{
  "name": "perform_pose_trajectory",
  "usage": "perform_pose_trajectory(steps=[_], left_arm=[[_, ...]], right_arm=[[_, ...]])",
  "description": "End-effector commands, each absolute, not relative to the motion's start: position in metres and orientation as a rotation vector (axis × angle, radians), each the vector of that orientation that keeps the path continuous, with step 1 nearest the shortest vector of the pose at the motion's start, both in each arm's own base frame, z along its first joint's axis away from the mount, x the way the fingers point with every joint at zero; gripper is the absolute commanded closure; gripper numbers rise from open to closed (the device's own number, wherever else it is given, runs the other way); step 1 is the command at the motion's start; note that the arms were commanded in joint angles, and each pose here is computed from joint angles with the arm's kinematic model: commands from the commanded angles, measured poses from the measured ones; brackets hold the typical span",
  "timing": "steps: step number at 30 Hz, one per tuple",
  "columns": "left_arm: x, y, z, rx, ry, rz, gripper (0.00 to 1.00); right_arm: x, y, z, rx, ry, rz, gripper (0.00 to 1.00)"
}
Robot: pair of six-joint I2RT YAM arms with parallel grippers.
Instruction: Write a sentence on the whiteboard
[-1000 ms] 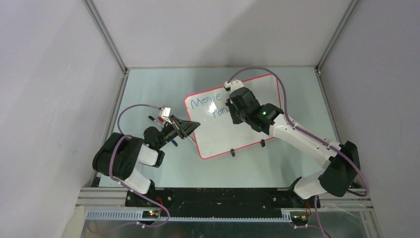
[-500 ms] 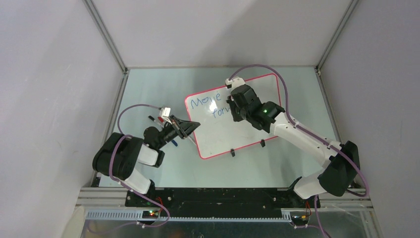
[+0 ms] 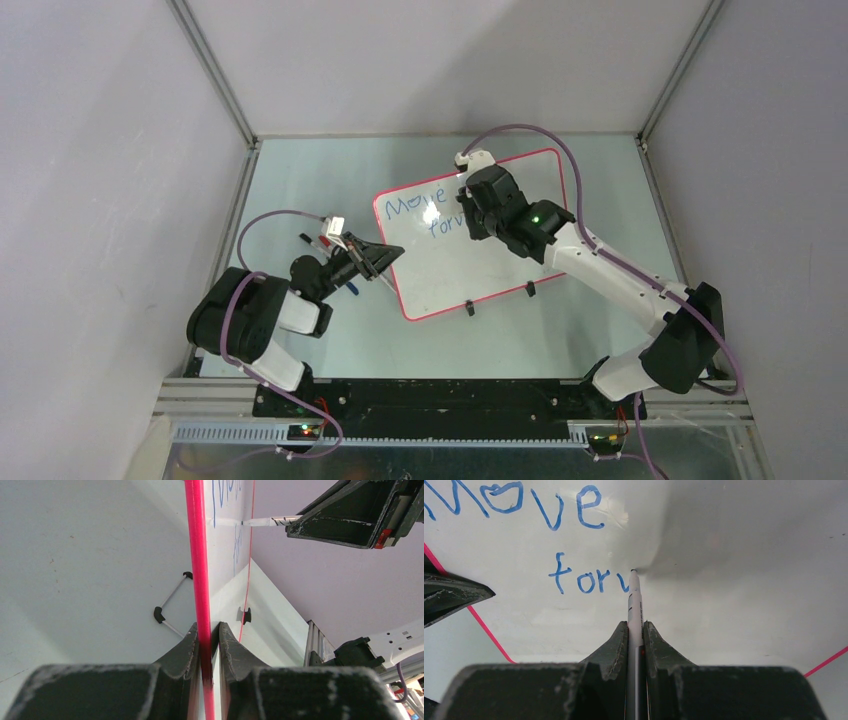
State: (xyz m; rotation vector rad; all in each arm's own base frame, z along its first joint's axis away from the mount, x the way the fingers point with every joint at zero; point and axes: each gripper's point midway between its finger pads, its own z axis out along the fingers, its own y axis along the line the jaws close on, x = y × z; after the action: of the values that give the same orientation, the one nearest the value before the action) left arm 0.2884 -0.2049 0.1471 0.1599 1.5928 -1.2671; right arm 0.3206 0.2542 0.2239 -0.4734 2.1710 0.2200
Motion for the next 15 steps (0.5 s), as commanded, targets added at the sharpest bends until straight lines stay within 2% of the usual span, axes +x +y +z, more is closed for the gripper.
perform_pose_trajectory(steps=[1, 15], left_arm=[[0.301, -0.198, 0.161, 0.185, 1.517, -1.199, 1.0], [0.301, -0.199, 0.161, 0.185, 1.518, -1.2, 1.0]], right_arm=[[0.332, 0.255, 0.243, -0.438, 2.12, 0.218, 1.0], [0.317, 0.244, 0.222, -0.434, 2.182, 0.196, 1.0]])
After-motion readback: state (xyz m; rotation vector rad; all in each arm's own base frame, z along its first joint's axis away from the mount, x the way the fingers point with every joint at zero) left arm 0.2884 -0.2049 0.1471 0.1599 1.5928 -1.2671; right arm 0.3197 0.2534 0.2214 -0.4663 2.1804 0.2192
